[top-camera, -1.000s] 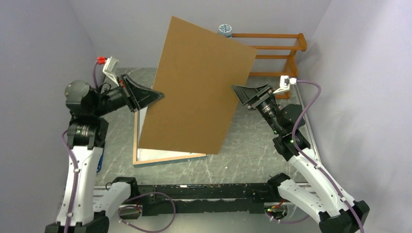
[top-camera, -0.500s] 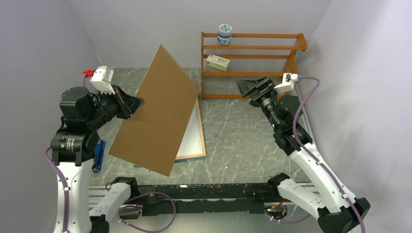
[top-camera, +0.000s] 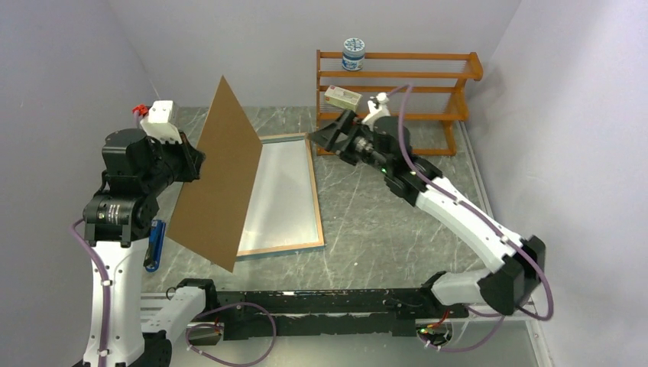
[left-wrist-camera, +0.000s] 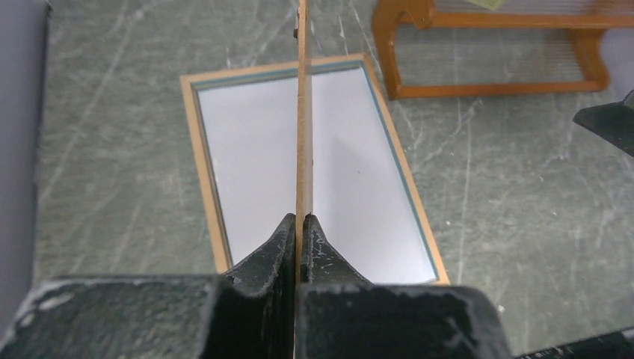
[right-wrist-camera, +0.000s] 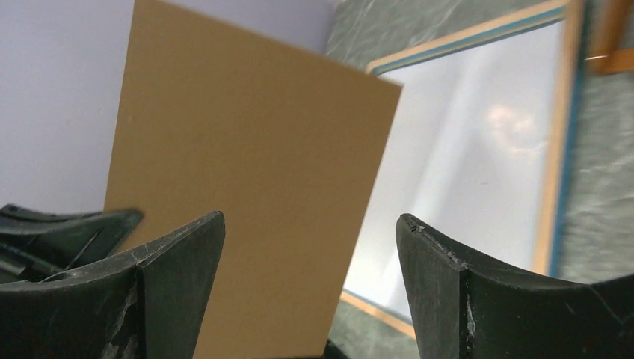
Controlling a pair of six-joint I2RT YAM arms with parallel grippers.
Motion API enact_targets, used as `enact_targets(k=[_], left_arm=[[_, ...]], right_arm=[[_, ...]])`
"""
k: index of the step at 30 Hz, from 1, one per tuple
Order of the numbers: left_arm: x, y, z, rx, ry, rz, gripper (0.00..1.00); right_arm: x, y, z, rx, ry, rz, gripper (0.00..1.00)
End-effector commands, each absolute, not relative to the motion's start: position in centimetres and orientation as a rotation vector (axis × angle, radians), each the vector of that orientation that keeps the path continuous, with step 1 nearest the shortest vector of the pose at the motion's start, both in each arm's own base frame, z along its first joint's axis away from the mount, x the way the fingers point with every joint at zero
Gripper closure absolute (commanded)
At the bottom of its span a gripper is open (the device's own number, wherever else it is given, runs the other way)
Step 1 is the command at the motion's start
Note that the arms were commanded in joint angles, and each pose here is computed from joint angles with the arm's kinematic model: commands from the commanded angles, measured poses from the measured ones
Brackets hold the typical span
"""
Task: Put the photo into the frame
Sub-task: Turn over the photo frame item at the center of the board.
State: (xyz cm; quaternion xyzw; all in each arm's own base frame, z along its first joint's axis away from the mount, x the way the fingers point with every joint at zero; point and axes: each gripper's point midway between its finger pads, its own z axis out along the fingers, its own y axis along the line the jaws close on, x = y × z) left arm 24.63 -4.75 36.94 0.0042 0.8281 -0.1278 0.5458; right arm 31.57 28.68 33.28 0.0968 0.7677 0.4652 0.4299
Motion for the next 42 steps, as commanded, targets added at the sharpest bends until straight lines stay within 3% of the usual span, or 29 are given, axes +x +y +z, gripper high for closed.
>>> enact_targets(k=[1, 15, 29, 42], left_arm=[[26.8, -3.7, 43.6, 0.109, 1.678, -0.181, 0.98], [30.0, -5.8, 47.2, 0.548, 1.313, 0.009, 0.97], [32.2, -7.2, 44.7, 0.720, 1.189, 0.111, 0.98], [32.4, -7.7, 42.8, 0.768, 1.197, 0.141, 0.97]], right_arm=[[30.8, 33.6, 38.8, 0.133, 1.857, 1.358, 0.12], [32.2, 40.5, 44.0, 0.245, 1.812, 1.647, 0.12], [34.6, 44.6, 46.2, 0.320, 1.685, 1.361, 0.13], [37.1, 47.1, 42.3, 0.406, 1.830, 1.196, 0.17]])
